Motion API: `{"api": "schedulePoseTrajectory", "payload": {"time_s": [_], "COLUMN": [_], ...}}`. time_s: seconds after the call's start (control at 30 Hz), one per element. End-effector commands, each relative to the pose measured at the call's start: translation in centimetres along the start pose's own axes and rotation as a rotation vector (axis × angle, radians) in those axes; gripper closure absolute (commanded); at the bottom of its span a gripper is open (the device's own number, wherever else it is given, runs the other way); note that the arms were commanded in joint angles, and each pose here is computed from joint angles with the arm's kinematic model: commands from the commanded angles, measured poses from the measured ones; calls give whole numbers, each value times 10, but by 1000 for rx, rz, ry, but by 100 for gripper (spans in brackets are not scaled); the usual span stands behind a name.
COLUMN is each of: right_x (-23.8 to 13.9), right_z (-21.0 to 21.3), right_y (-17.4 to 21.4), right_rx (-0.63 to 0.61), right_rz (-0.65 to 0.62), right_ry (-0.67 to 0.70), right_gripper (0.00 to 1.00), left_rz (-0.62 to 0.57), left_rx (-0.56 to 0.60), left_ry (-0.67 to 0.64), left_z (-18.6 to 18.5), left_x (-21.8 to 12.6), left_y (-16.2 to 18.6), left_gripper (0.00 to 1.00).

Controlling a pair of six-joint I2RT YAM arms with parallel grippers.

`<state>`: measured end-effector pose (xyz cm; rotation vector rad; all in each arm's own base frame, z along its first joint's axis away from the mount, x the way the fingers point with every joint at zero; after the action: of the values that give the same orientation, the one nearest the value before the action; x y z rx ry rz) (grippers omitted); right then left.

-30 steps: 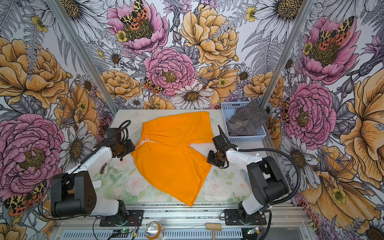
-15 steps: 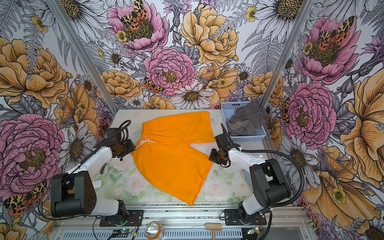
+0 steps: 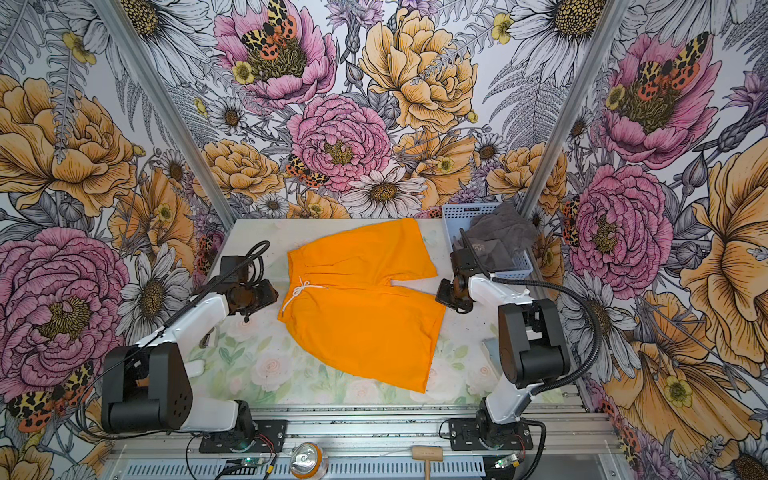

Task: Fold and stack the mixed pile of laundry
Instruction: 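Grasp the waistband with the left gripper while the right gripper grasps the leg hem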

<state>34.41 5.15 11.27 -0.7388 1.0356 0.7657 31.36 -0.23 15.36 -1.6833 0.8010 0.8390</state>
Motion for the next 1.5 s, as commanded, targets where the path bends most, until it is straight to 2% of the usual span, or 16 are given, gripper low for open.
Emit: {"api": "schedulePoseTrajectory", "payload": {"time_s": [0.0,0.23,0.27,0.33,0.4,0.5,0.7,0.83,1.2,1.3,1.47], "right_x": [1,1,-1,-9,-18,-32,-48,-53,-53,-53,-54], "right_z": [1,22,24,25,20,6,-24,-38,-49,-50,-52], "right_y": [-29,-70,-71,-66,-53,-21,51,81,113,116,124], "right_rx": [-35,-62,-71,-82,-88,-73,-18,7,14,16,19], "right_rz": [-54,-95,-92,-84,-74,-39,43,65,117,120,131], "right_ry": [29,31,25,16,9,-12,-79,-107,-115,-116,-112], "right_gripper": [100,100,95,79,69,64,63,63,63,63,63], "left_rz": [54,109,114,123,126,111,83,62,87,108,142], "left_rx": [43,75,79,90,96,102,99,103,104,104,98], "left_ry": [51,71,72,78,80,86,96,104,100,81,45], "left_z": [-13,-31,-33,-39,-42,-43,-41,-42,-43,-42,-39], "left_x": [5,10,12,14,15,13,6,8,32,39,45], "left_y": [16,42,45,51,55,58,67,68,77,78,83], "left_gripper": [57,57,57,56,55,53,53,53,51,55,72]}}
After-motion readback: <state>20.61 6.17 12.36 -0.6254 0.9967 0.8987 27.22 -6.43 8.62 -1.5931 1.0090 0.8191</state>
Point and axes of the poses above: each gripper's point midway between its finger pads, its own x axis out along the fingers, its own z axis along the line the jaws close on, y = z × x, the point moved 7 cm from there along -x, back along the fingers, and after that the axes turned 11 degrees about x, right-handed, at the moved point
